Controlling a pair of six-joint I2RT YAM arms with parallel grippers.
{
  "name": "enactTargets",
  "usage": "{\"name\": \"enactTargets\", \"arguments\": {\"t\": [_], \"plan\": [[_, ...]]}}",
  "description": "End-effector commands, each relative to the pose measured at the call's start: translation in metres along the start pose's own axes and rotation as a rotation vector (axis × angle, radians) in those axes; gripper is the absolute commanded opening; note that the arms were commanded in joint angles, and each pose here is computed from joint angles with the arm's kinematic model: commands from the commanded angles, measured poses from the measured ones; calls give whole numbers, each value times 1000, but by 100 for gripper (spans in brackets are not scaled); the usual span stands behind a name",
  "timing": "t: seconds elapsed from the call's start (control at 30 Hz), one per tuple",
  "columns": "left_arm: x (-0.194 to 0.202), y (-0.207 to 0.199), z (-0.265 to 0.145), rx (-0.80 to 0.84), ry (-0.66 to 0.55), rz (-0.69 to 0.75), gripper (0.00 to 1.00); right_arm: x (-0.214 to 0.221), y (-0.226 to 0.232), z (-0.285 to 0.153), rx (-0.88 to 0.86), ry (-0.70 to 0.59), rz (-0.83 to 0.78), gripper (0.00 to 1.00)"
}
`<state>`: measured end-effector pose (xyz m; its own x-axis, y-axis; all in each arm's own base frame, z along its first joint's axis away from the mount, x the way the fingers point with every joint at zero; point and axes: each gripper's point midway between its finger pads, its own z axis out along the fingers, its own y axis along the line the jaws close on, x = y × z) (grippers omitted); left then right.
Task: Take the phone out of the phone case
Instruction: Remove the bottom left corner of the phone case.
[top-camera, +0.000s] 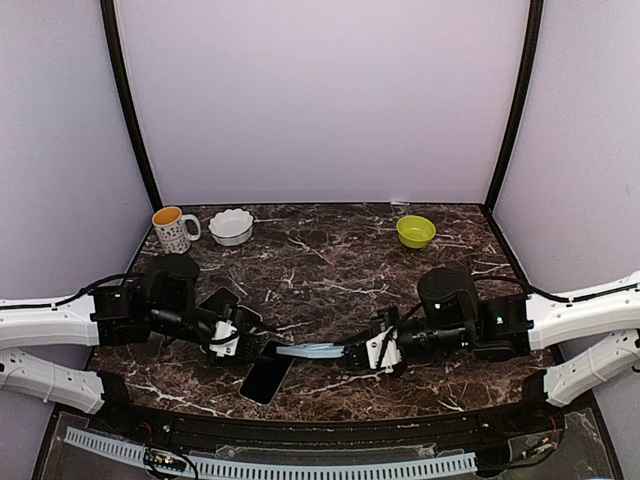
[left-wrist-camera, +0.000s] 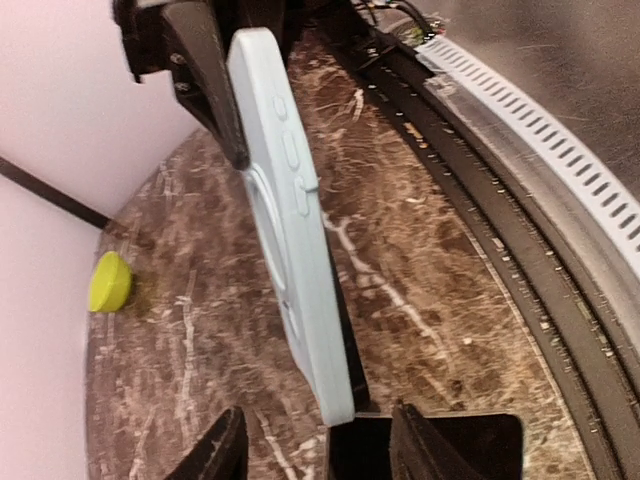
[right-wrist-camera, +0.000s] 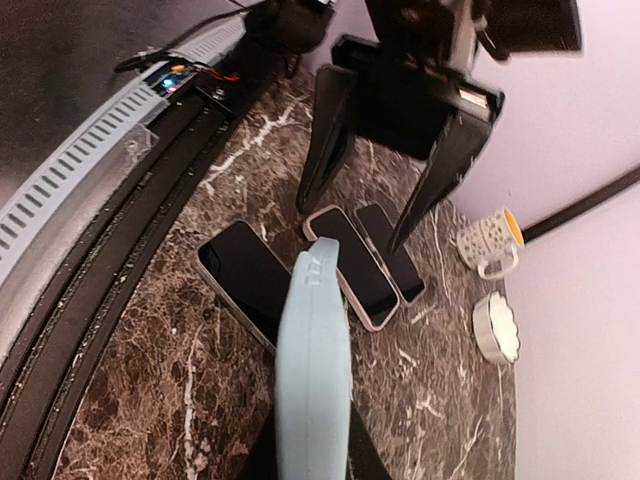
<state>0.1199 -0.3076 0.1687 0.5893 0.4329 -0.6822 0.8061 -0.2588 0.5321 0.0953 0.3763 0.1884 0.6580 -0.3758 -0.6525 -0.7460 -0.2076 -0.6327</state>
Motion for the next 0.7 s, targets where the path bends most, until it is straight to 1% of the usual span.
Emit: {"name": "enactTargets", "arguments": {"t": [0.0, 0.03, 0.1, 0.27, 0.33, 0.47, 0.67], "plan": [[-1, 49, -28, -259, 9, 50, 47, -1, -75, -21, 333, -7, 172, 0], [-3, 57, -35, -291, -22, 18, 43, 0, -82, -25, 373, -8, 193, 0], [-11, 64, -47, -318, -88, -6, 41, -1, -94, -34, 442, -29, 221, 0], [-29, 65, -58, -290, -203, -35, 39, -13, -127, -44, 581, -97, 281, 0], [-38, 64, -62, -271, -260, -43, 37, -22, -131, -43, 582, -142, 289, 0], [-47, 62, -69, -251, -331, -65, 35, -45, -133, -45, 559, -259, 289, 0], [-49, 66, -78, -268, -363, -85, 35, -71, -132, -46, 502, -372, 274, 0]]}}
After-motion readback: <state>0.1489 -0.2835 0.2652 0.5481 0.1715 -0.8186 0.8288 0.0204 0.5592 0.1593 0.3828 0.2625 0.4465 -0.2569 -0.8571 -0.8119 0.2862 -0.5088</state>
